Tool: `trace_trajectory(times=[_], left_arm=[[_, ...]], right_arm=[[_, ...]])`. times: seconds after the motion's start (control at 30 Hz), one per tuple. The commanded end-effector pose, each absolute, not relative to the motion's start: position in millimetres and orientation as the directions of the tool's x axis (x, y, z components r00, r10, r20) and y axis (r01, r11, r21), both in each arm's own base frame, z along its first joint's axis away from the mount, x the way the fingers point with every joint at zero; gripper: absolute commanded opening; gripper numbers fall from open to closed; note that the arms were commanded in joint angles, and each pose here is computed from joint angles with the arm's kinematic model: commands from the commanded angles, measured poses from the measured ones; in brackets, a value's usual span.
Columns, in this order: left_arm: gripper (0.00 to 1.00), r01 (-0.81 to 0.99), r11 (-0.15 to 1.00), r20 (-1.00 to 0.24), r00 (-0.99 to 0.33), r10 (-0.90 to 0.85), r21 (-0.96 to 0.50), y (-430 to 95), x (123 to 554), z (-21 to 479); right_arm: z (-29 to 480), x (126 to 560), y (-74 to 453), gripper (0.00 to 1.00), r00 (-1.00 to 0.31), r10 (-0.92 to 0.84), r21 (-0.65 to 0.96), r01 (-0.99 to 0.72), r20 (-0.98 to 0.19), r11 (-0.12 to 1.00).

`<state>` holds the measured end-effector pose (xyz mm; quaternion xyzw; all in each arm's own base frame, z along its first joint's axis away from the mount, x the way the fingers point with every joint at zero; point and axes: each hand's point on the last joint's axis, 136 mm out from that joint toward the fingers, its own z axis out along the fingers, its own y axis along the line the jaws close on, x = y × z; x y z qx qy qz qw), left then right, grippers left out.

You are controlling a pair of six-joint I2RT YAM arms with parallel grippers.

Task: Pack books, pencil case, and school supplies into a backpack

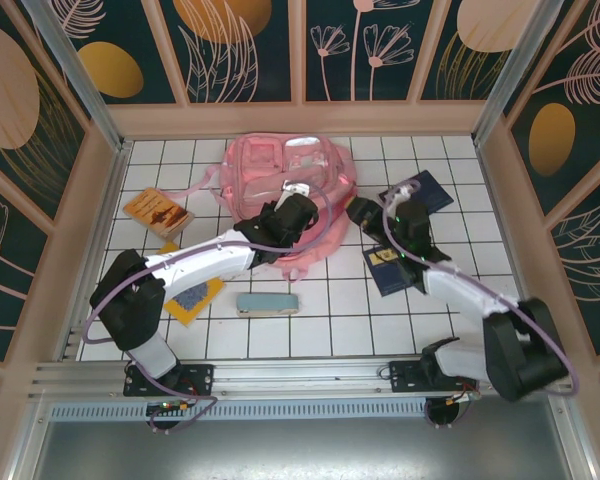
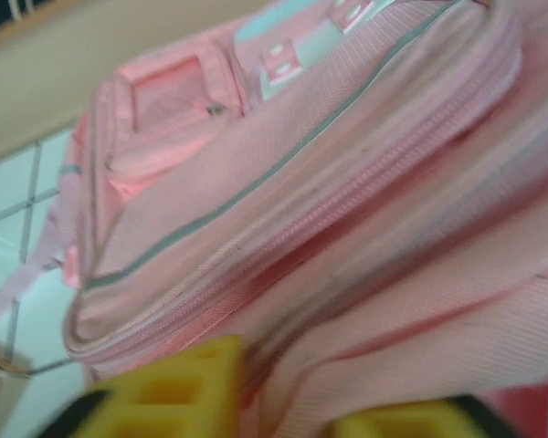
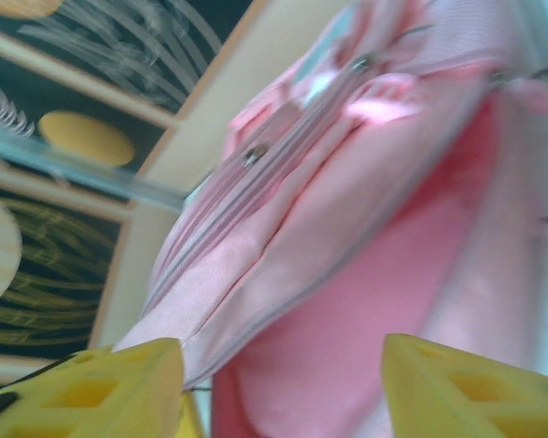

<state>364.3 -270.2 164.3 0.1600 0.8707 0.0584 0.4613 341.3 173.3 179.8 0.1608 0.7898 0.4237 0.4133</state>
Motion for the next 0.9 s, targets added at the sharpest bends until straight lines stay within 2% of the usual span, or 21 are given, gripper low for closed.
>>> trace_trajectory(times=[0.0,0.07,0.1,0.27,0.3,0.4,0.47,0.67,0.73,0.77,0.87], left_arm=[[0.57,0.248,0.964,-0.816,-0.536,0.215,0.091,-281.0,356.8,171.2],[0.73,0.272,0.962,-0.813,-0.553,0.182,0.030,-285.6,349.4,173.2],[0.77,0.293,0.956,-0.810,-0.561,0.168,-0.005,-289.3,344.9,175.9],[0.79,0.362,0.911,-0.804,-0.592,0.062,-0.197,-309.3,327.0,198.6],[0.87,0.381,0.892,-0.798,-0.602,0.039,-0.243,-314.9,321.5,201.0],[0.87,0.405,0.841,-0.770,-0.638,-0.020,-0.358,-329.2,303.9,200.4],[0.83,0.426,0.807,-0.749,-0.662,-0.030,-0.409,-343.2,288.3,193.9],[0.71,0.455,0.757,-0.661,-0.749,0.040,-0.469,-393.5,246.3,144.9],[0.70,0.450,0.754,-0.639,-0.767,0.052,-0.478,-404.6,242.3,132.3],[0.70,0.452,0.745,-0.630,-0.775,0.056,-0.490,-410.4,239.3,127.2],[0.71,0.443,0.731,-0.595,-0.801,0.064,-0.518,-421.7,236.4,107.0]], right_arm=[[153.8,321.9,125.3,0.64,-0.524,0.648,0.745,0.039,-0.552,0.666],[142.1,307.2,104.5,0.66,-0.499,0.667,0.728,0.099,-0.554,0.679],[137.8,300.6,95.3,0.67,-0.485,0.675,0.722,0.121,-0.556,0.681],[125.6,284.3,56.3,0.72,-0.404,0.709,0.696,0.208,-0.578,0.687],[123.4,284.9,46.7,0.73,-0.385,0.713,0.688,0.229,-0.586,0.689],[110.6,290.1,16.5,0.73,-0.353,0.744,0.675,0.318,-0.568,0.666],[101.9,294.1,1.0,0.74,-0.348,0.772,0.686,0.358,-0.531,0.633],[89.5,305.8,-42.4,0.78,-0.284,0.801,0.669,0.444,-0.527,0.597],[86.7,310.8,-52.0,0.84,-0.279,0.811,0.672,0.457,-0.513,0.583],[84.7,314.2,-55.7,0.90,-0.283,0.813,0.669,0.464,-0.509,0.580],[80.2,324.4,-65.1,0.93,-0.293,0.812,0.657,0.480,-0.504,0.581]])
